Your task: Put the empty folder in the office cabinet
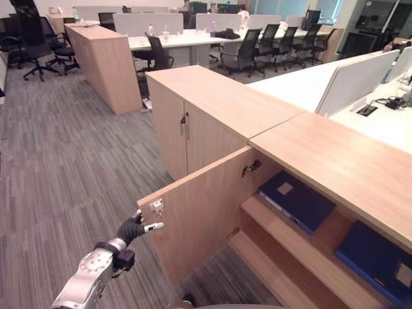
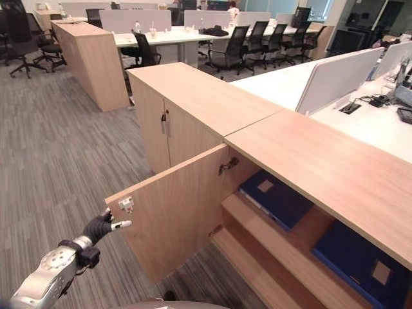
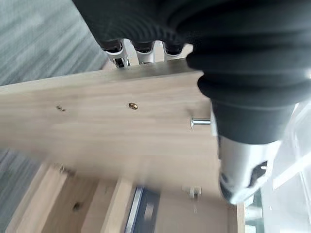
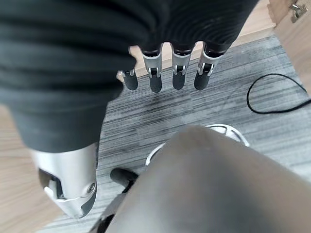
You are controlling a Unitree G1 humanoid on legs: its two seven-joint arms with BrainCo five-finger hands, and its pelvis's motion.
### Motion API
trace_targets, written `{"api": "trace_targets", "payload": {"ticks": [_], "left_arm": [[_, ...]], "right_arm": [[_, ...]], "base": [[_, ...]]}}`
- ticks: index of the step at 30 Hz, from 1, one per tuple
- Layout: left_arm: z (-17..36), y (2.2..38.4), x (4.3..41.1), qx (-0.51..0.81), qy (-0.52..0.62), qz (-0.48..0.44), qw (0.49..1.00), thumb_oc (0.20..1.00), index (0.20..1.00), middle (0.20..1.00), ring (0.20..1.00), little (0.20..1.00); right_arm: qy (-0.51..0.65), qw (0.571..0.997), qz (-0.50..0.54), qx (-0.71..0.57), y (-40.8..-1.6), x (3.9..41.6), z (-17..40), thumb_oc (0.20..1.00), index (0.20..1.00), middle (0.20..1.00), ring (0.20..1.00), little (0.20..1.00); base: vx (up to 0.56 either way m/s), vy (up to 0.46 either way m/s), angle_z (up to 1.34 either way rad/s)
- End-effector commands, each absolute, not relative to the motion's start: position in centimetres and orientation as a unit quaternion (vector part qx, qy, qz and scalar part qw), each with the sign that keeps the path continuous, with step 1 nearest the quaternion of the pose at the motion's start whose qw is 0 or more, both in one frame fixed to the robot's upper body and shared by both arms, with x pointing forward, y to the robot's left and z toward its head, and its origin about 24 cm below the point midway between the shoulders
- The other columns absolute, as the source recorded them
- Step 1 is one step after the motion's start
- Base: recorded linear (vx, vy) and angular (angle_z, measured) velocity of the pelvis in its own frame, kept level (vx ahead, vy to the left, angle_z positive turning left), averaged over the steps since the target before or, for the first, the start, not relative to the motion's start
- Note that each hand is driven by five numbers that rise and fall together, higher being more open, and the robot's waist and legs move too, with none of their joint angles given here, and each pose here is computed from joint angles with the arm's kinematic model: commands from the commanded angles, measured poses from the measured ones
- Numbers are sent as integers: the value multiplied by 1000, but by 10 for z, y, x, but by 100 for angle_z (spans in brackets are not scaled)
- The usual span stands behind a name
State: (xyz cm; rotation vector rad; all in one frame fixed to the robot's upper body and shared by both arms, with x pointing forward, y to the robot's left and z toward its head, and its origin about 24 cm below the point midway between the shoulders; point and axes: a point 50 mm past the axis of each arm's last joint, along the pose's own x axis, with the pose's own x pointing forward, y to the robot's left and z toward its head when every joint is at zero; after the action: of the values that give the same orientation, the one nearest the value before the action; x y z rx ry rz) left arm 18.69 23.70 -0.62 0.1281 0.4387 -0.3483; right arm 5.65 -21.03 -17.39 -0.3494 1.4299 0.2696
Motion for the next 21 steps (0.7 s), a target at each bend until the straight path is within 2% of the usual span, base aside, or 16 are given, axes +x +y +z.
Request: {"api": "trace_targets", "payload": {"ticks": [1, 7, 12, 21], "left_arm": [[37, 170, 205, 18, 68, -321, 944, 1000, 1000, 1000, 1000, 1000], [11, 195, 179, -86, 125, -241, 959, 1000, 1000, 1000, 1000, 1000], [6, 202, 174, -104, 131, -218, 961, 1000, 1000, 1000, 1000, 1000], [5, 180, 176, -110, 136, -271, 947, 1000, 1000, 1000, 1000, 1000]], "right_arm": [[628, 752, 130, -152, -203, 78, -172, 1000, 1000, 1000, 1000, 1000], [635, 750, 128, -136, -200, 68, -174, 1000, 1000, 1000, 1000, 1000], [642, 746, 128, -121, -196, 57, -176, 1000, 1000, 1000, 1000, 1000], [686, 715, 87, -103, -213, 25, -176, 1000, 1000, 1000, 1000, 1000]], "base": [[-10, 20, -9], [-16, 28, 7], [-23, 40, 6], [-37, 77, -1]]}}
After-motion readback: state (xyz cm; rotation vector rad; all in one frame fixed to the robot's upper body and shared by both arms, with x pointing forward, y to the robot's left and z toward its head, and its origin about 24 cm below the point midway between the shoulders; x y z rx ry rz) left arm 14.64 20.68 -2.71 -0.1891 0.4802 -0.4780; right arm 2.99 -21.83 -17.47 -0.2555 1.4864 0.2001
